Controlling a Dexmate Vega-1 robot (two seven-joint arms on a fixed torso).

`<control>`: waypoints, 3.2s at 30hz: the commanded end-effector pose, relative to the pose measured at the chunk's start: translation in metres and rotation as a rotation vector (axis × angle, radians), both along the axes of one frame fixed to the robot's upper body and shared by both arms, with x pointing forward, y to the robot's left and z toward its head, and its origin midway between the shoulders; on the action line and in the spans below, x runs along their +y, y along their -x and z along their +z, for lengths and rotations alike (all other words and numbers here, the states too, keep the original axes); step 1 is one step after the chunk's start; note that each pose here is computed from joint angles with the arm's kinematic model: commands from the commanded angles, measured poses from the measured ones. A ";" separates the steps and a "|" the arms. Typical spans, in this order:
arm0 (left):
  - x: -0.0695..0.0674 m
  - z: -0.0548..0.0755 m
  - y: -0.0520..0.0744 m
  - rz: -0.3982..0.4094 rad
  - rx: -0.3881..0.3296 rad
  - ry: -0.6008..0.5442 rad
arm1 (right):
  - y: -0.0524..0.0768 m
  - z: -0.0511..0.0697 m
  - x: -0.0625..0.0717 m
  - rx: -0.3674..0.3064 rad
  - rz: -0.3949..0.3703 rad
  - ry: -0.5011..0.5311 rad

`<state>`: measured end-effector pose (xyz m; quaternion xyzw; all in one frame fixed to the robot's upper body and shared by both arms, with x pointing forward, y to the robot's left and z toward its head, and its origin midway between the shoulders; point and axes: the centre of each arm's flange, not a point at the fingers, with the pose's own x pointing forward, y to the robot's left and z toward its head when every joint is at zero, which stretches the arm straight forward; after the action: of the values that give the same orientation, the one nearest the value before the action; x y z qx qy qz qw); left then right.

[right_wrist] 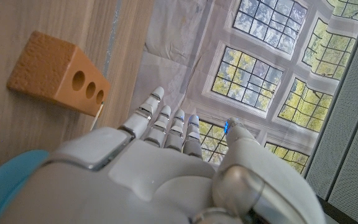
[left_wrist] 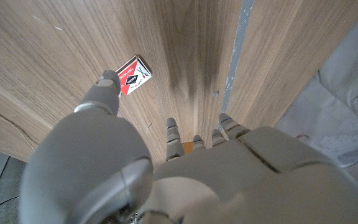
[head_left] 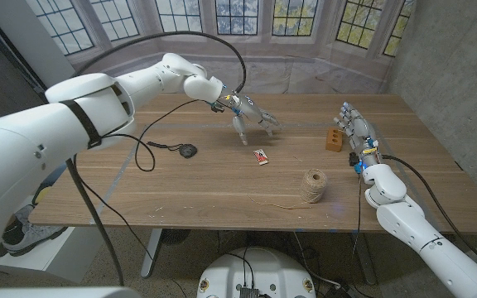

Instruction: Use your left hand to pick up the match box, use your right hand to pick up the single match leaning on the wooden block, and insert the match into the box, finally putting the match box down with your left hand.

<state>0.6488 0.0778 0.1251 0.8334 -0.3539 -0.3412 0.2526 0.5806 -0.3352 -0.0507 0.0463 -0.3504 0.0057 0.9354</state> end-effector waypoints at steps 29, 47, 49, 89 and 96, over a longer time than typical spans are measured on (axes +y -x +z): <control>-0.006 -0.025 -0.013 0.021 0.016 0.000 | -0.005 -0.012 -0.004 -0.009 -0.001 -0.025; -0.001 -0.031 -0.012 -0.026 -0.024 0.029 | -0.009 -0.017 -0.003 -0.020 0.000 -0.037; 0.000 -0.032 -0.011 -0.028 -0.025 0.030 | -0.010 -0.017 -0.002 -0.022 -0.001 -0.036; -0.005 -0.055 -0.013 -0.045 -0.040 0.057 | -0.006 -0.012 -0.012 -0.015 -0.002 -0.005; -0.007 -0.054 -0.012 -0.061 -0.051 0.073 | -0.007 -0.013 -0.014 -0.013 0.000 -0.003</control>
<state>0.6604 0.0745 0.0718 0.8233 -0.3872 -0.3211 0.2629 0.5869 -0.3458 -0.0641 0.0491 -0.3582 0.0038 0.9323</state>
